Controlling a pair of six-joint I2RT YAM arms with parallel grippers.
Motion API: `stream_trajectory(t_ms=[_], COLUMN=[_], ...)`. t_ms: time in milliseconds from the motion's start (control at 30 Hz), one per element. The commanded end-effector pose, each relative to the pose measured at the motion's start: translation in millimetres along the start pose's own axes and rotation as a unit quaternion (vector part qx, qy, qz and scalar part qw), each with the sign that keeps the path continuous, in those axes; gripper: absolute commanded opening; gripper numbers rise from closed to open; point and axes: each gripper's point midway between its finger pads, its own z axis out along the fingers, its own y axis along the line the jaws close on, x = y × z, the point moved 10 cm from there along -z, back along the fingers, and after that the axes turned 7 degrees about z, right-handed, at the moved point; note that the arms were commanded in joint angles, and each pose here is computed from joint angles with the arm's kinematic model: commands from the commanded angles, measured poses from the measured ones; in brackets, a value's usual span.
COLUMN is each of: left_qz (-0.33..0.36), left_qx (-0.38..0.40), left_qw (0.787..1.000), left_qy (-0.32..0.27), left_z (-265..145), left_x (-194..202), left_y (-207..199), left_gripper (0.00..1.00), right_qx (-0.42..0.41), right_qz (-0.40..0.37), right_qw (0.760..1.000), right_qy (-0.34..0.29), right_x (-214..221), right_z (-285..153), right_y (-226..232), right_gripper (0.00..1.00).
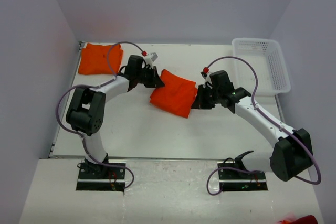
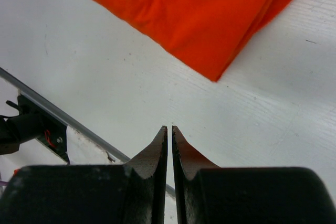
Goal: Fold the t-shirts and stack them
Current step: Put the neatly folded tshirt into the corner of the board with the left arm
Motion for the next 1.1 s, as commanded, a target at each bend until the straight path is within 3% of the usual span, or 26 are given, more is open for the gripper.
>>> stream_trajectory(t_ms=[0, 333, 1067], left_qz=[0.062, 0.076, 0.093], left_qx=[-0.036, -0.074, -0.133], left_qw=[0.996, 0.993, 0.985], left_qy=[-0.047, -0.054, -0.065], left_z=[-30, -37, -70], left_x=[-44, -84, -175], left_y=[-18, 8, 121], left_gripper=[0.0, 0.0, 0.0], right_qx=[-0.014, -0.023, 0.002], right_qz=[-0.008, -0.005, -0.037], right_qw=[0.999, 1.0, 0.998], right_qy=[-0.028, -0.01, 0.05], right_x=[-7, 3, 25], right_z=[-7, -4, 12], right_y=[7, 3, 13], right_gripper=[0.07, 0.07, 0.08])
